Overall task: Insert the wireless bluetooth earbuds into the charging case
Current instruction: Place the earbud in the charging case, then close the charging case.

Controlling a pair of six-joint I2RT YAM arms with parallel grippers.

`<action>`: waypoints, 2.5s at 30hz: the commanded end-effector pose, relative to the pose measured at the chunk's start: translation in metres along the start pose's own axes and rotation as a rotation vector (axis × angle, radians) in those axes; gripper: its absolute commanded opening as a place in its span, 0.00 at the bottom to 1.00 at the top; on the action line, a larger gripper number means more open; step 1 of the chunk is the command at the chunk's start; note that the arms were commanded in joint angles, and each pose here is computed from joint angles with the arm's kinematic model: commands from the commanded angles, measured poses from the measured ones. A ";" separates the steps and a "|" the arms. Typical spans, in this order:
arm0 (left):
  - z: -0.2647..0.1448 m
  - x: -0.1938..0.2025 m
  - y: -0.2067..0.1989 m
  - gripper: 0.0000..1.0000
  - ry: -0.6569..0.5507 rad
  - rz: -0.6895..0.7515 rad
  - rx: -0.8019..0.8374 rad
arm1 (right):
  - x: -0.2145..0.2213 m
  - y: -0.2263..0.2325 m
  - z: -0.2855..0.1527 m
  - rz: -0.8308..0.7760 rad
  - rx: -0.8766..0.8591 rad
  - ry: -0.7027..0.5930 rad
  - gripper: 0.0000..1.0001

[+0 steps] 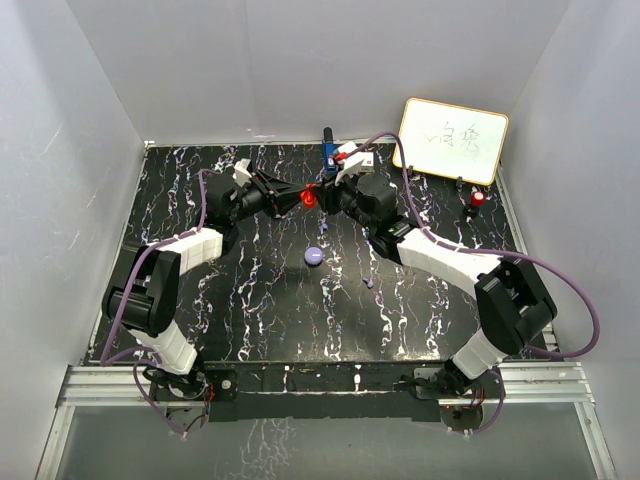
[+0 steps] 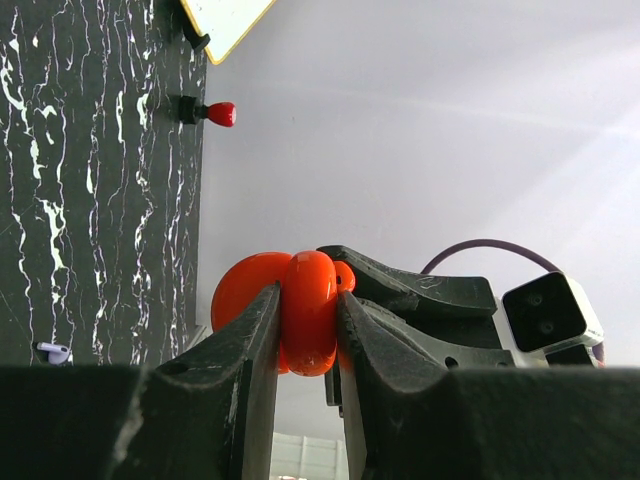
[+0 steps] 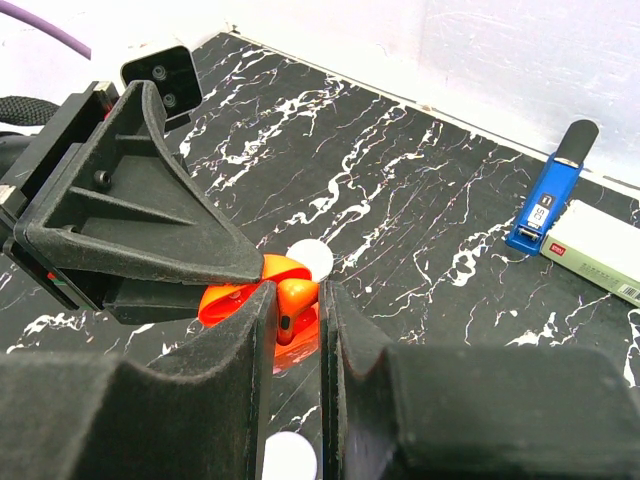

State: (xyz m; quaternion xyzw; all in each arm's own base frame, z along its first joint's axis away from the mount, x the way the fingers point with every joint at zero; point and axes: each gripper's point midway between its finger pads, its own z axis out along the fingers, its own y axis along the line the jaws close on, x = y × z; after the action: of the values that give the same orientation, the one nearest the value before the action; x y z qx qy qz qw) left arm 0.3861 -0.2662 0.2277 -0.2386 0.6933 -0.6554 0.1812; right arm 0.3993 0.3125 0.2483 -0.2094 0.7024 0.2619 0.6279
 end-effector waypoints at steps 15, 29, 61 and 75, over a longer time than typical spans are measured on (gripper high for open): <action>-0.003 0.005 -0.052 0.00 0.012 0.059 0.115 | -0.005 0.000 -0.002 -0.003 0.007 -0.022 0.02; -0.001 0.004 -0.051 0.00 0.012 0.054 0.115 | -0.017 0.000 -0.001 0.034 0.019 -0.045 0.34; -0.001 0.005 -0.025 0.00 0.018 0.038 0.073 | -0.083 -0.032 -0.018 0.151 0.148 -0.215 0.47; 0.003 -0.014 -0.013 0.00 -0.082 -0.015 0.050 | 0.006 -0.042 -0.030 0.243 0.197 0.214 0.60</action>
State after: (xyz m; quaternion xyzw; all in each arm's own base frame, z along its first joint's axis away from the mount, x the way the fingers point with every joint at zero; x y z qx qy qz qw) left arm 0.3916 -0.2657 0.2179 -0.2552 0.6845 -0.6594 0.1776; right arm 0.4227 0.2590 0.2790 -0.0776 0.7614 0.2305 0.6009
